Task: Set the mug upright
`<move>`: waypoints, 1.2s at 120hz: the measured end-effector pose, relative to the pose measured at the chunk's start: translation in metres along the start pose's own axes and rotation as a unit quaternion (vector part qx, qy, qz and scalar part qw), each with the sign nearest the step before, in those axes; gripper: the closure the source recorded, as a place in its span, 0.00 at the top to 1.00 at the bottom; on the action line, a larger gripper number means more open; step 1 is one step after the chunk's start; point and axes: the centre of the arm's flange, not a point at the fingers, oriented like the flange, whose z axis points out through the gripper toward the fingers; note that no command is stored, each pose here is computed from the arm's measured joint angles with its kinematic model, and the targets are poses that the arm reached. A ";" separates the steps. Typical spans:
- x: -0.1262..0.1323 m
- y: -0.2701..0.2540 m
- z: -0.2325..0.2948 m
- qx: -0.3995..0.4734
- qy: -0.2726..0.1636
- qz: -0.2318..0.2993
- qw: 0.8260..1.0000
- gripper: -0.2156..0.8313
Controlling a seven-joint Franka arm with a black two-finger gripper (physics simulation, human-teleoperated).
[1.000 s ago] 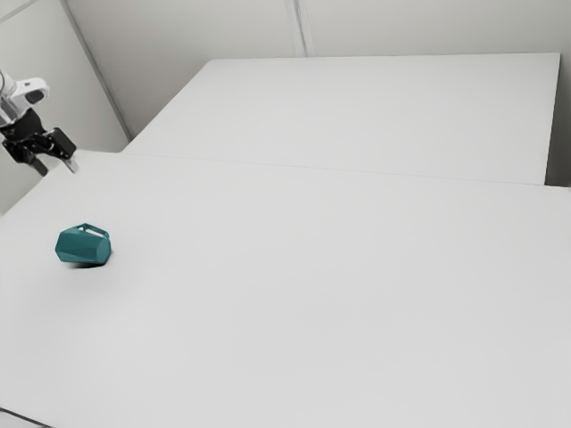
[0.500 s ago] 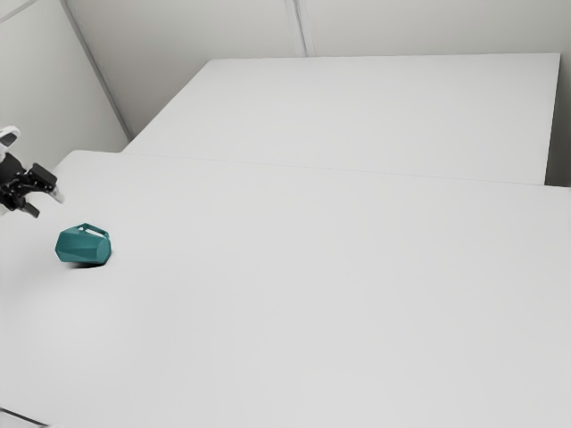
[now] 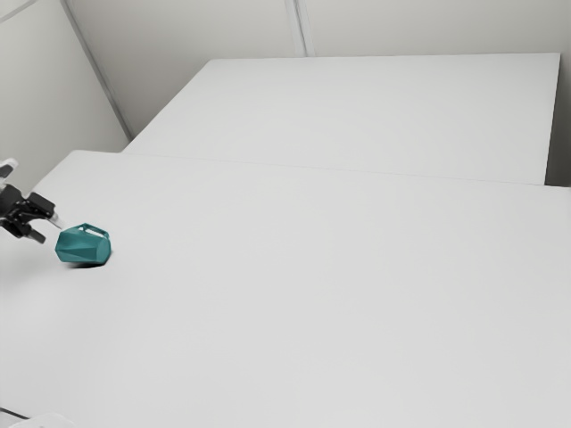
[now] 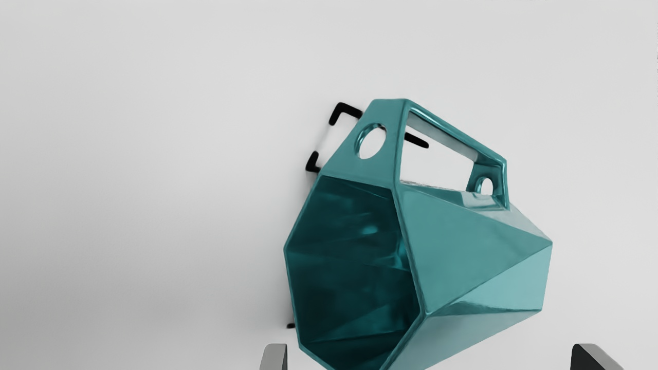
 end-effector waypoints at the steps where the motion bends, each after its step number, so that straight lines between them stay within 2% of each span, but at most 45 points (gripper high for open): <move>1: 0.000 0.000 0.000 0.000 0.000 0.001 1.000 0.79; 21: 0.003 -0.005 0.018 -0.022 -0.003 0.019 1.000 0.79; 49: 0.006 -0.015 0.036 -0.071 0.015 0.034 0.997 0.79; 79: 0.002 -0.021 0.039 -0.117 0.039 0.033 0.992 0.78; 104: -0.002 -0.018 0.047 -0.154 0.042 0.032 0.987 0.76; 116: -0.003 -0.017 0.048 -0.162 0.041 0.034 0.985 0.70; 144: -0.007 -0.017 0.045 -0.179 0.043 0.036 0.982 0.47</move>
